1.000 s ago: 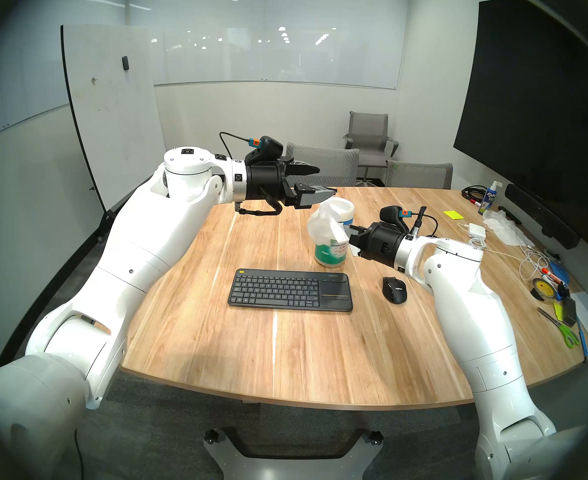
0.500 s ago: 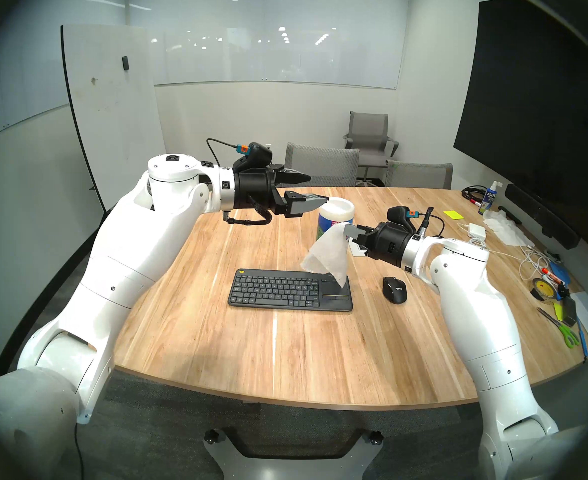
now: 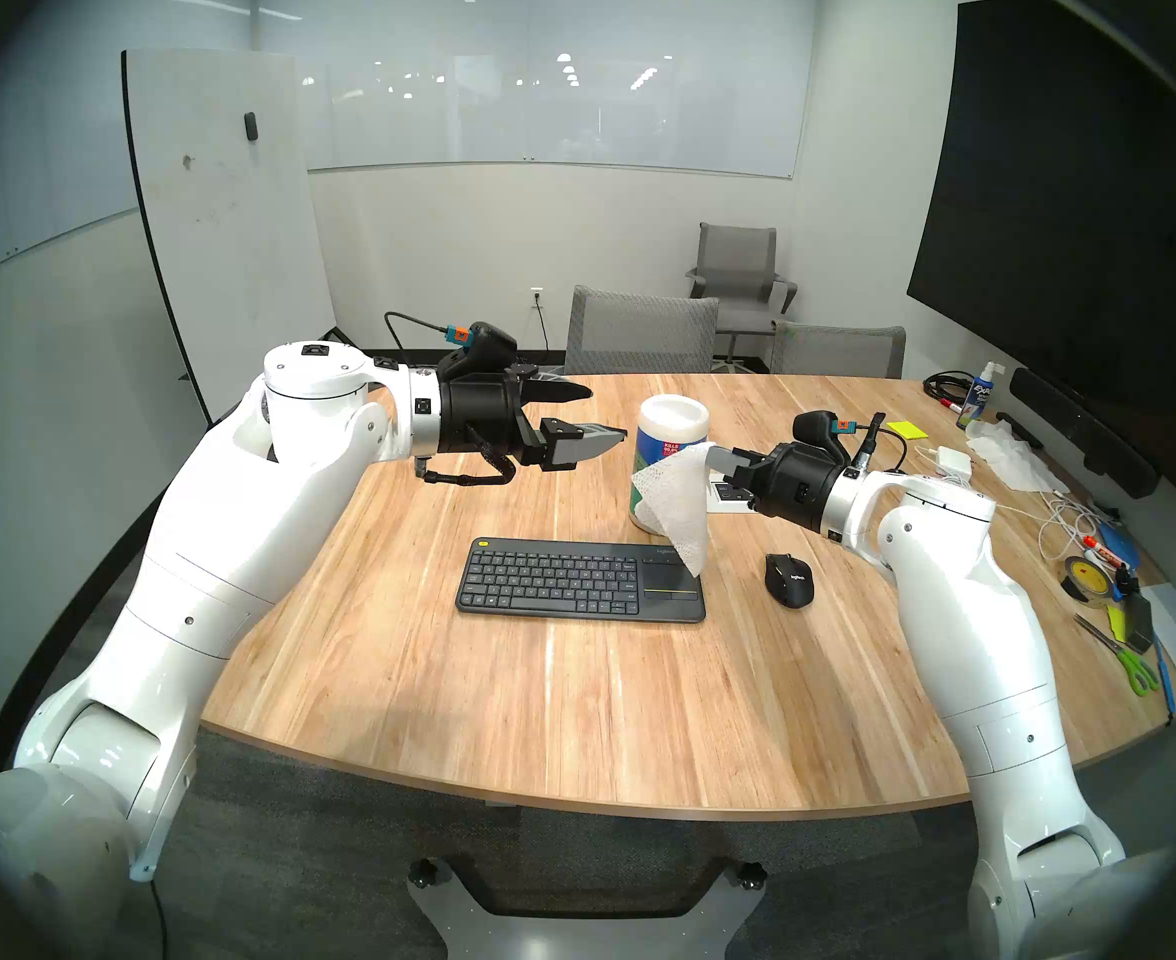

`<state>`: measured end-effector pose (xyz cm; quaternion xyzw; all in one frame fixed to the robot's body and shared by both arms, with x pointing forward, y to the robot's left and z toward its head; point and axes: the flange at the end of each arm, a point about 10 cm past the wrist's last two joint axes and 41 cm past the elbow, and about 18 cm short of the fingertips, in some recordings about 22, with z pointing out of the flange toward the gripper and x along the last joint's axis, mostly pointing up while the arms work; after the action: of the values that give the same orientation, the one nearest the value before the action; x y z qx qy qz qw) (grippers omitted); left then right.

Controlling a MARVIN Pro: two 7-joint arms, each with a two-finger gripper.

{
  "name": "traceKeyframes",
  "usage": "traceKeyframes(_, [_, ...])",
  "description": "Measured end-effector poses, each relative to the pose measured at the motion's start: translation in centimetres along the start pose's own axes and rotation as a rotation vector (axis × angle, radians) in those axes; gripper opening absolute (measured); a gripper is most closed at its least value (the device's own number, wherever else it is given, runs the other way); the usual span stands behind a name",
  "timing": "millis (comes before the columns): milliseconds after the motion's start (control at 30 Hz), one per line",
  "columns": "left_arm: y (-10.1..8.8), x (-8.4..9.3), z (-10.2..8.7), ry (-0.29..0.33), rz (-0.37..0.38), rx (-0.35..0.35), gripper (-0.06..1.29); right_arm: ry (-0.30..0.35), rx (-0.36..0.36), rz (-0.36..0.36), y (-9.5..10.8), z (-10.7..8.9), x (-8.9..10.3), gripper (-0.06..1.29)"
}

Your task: Wipe the keyboards and mice with a disinfecting wipe, then set the wipe down

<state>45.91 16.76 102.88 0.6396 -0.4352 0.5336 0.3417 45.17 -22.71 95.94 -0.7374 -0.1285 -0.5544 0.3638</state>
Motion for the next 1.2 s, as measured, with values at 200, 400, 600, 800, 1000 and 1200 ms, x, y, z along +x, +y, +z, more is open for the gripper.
traceKeyframes(200, [0.0,-1.2,-0.7,-0.017,-0.003,0.014,1.27,0.004,-0.005,-0.002,0.4,-0.5,0.3,-0.03])
traceKeyframes(400, [0.2,-2.2,-1.4,-0.027,-0.003,0.020,1.27,0.007,-0.012,-0.001,0.7,-0.9,0.5,-0.03])
traceKeyframes(600, [0.5,-2.9,-2.0,-0.033,-0.005,0.028,1.27,0.007,-0.015,0.001,0.8,-1.2,0.6,-0.03])
traceKeyframes(800, [0.6,-3.6,-3.0,-0.034,-0.007,0.058,1.27,0.002,-0.018,0.004,0.8,-1.6,0.6,-0.03])
traceKeyframes(1000, [0.9,-4.3,-4.0,-0.035,-0.010,0.082,1.27,-0.001,-0.021,0.008,0.9,-2.0,0.7,-0.03])
traceKeyframes(1200, [1.1,-5.2,-4.7,-0.038,-0.020,0.102,1.27,-0.001,-0.021,0.009,0.9,-2.3,0.8,-0.03])
